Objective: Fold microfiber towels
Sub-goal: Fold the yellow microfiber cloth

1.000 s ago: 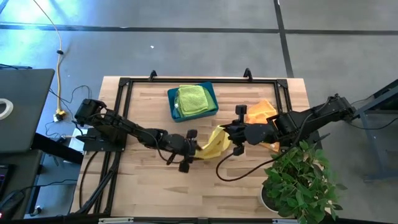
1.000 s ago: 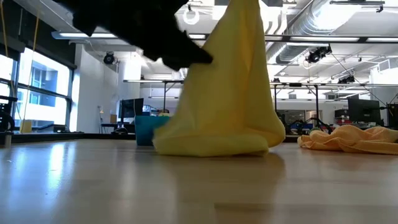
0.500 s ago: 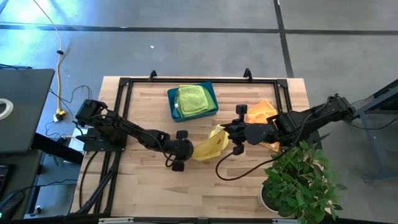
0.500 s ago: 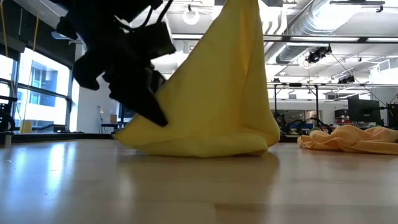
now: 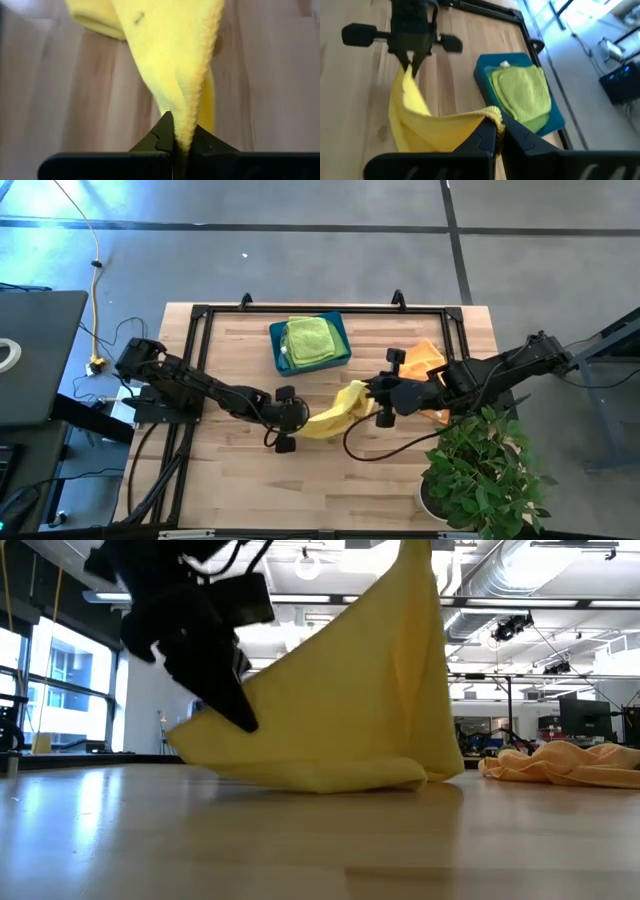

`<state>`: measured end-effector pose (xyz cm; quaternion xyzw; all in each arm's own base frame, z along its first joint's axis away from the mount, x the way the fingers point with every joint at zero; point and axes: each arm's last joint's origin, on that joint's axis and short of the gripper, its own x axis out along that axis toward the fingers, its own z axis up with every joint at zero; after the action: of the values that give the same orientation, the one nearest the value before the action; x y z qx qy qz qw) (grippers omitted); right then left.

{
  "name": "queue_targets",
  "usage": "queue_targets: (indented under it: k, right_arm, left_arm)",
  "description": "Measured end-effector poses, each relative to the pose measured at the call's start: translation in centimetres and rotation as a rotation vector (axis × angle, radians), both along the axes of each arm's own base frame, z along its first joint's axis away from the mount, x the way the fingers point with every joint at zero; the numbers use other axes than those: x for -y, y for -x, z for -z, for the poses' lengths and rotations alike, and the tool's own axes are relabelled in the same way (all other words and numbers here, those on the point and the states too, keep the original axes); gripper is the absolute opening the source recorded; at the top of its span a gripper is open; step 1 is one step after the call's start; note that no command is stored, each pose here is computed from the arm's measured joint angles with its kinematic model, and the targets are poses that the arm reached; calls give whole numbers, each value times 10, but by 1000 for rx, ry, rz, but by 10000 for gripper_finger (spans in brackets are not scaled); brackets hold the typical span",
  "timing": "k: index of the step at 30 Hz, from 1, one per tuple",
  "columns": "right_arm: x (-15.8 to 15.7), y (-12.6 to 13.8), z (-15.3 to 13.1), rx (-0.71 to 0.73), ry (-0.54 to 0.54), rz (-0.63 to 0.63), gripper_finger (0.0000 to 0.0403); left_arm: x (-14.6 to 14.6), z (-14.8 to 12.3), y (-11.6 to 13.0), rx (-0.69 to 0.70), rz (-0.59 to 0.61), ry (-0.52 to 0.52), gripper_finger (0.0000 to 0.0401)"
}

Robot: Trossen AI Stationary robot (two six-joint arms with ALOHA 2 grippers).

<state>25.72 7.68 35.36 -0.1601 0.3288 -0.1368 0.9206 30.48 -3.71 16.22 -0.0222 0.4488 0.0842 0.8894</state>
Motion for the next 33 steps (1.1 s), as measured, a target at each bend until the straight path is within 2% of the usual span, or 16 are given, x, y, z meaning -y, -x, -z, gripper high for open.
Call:
queue_targets:
  k: [6, 10, 13, 19, 27, 30, 33]
  right_arm:
    - [-5, 5, 3, -17, -43, 24, 3]
    - [-15, 9, 3, -14, -48, -9, 3]
    - [-25, 12, 3, -4, -67, -29, 3]
    - [-48, 19, 6, 58, -158, -32, 3]
    - [-67, 21, 45, 125, -138, -49, 3]
    - [-65, 19, 53, 138, -143, -43, 3]
    - [-60, 16, 54, 127, -103, -32, 3]
  left_arm:
    - [5, -45, 0, -111, 2, -188, 1]
    - [9, -76, 1, -172, -23, -265, 1]
    - [15, -95, 4, -206, -41, -282, 0]
    - [41, -126, 9, -189, -18, -218, 0]
    - [74, -141, 18, -141, 90, -217, 0]
    - [75, -141, 21, -156, 87, -260, 0]
    - [71, -139, 25, -200, 66, -327, 0]
